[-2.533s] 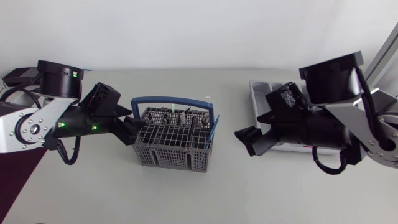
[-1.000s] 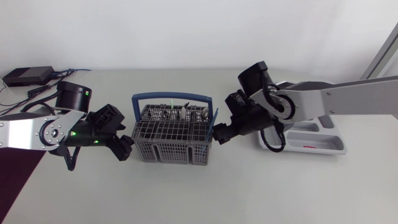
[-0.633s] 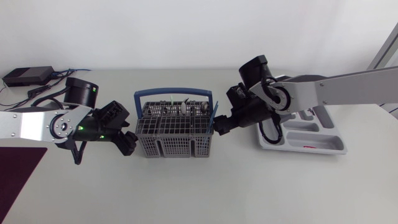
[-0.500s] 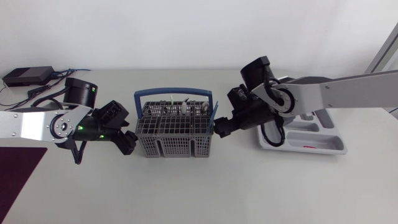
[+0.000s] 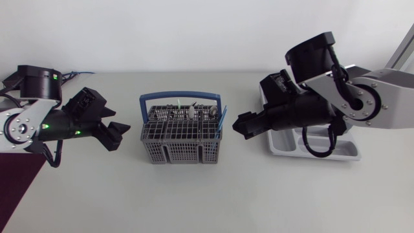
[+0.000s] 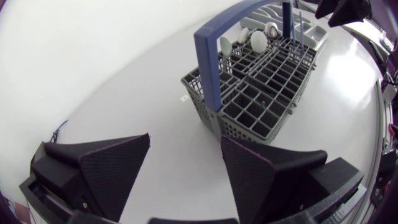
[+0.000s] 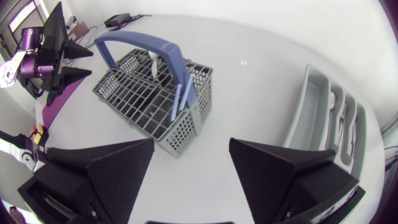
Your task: Unload the cutlery basket into the drawer organizer.
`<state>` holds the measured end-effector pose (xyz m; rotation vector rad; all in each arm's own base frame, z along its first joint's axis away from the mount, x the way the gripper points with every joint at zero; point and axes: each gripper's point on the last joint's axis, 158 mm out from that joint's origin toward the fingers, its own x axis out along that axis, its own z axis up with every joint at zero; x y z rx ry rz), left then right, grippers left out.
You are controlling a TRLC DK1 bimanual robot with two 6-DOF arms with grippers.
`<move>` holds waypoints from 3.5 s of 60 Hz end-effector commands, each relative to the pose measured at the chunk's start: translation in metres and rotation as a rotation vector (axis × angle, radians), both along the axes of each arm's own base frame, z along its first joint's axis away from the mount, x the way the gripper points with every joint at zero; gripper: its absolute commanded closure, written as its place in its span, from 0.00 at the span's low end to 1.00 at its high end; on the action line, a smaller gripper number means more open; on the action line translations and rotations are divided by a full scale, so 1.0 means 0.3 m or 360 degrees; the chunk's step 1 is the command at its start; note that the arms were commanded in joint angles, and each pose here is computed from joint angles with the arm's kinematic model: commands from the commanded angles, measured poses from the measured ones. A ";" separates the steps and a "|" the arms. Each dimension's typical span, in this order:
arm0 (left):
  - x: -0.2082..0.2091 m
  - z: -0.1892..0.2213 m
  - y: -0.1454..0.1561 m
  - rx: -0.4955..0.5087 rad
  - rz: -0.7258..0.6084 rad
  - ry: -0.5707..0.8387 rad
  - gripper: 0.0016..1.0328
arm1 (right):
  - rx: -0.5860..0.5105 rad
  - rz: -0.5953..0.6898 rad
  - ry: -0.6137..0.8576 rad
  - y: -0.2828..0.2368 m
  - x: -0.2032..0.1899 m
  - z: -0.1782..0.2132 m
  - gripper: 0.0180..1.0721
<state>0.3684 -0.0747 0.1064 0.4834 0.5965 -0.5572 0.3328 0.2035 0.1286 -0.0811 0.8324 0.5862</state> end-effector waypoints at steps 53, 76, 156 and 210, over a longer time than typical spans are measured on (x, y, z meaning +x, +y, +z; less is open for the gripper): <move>-0.058 -0.031 -0.067 -0.0025 -0.0095 0.0051 0.05 | 0.0040 -0.0163 0.0271 0.171 0.133 -0.063 0.50; -0.035 -0.068 -0.093 -0.0024 -0.0122 0.0082 0.05 | -0.0016 -0.0206 0.0285 0.177 0.140 -0.090 0.64; -0.021 -0.102 -0.104 -0.0023 -0.0132 0.0107 0.05 | -0.0048 -0.0195 0.0140 0.166 0.127 0.005 0.94; -0.058 -0.043 -0.115 -0.0028 -0.0151 0.0035 0.05 | 0.0174 -0.0178 -0.0174 -0.039 0.042 0.581 0.94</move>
